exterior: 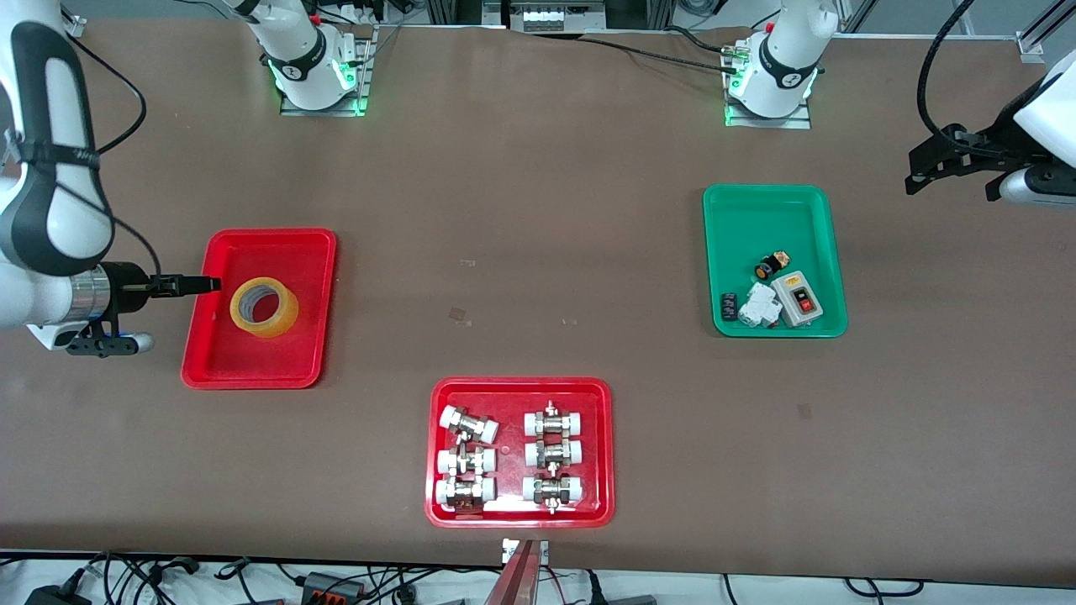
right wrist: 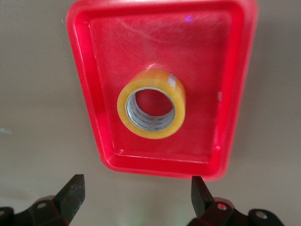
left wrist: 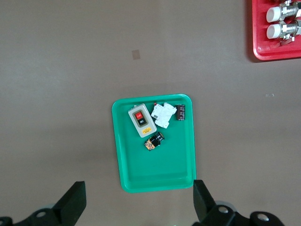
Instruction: Left arm passes tape to right arm into tray
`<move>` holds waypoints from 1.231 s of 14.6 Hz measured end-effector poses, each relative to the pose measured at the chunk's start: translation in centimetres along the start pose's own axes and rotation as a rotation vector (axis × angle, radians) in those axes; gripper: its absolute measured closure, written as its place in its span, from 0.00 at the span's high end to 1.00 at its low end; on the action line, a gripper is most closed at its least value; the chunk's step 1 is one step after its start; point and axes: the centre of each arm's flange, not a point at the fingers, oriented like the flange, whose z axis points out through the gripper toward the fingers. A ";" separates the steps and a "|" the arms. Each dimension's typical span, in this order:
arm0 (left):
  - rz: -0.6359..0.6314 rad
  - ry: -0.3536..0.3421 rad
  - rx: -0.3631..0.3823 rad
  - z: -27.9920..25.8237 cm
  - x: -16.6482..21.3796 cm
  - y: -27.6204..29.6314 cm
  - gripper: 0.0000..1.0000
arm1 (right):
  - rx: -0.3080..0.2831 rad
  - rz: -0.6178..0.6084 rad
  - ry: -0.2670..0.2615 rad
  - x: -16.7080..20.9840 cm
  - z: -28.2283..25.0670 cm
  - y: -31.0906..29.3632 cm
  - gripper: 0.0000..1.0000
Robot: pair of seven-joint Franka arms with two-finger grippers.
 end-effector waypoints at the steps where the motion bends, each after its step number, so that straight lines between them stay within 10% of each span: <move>1: -0.001 0.000 0.000 0.0 0.0 -0.1 1.00 | -0.055 -0.008 0.025 -0.3 -2.2 -1.6 1.00; 5: -0.025 0.000 -0.001 0.0 0.0 -1.4 1.00 | -0.114 -0.031 0.194 -2.0 -11.3 -4.3 1.00; 18: -0.026 0.000 -0.002 0.1 0.0 -1.5 1.00 | -0.115 0.011 0.418 -4.9 -16.8 -3.9 1.00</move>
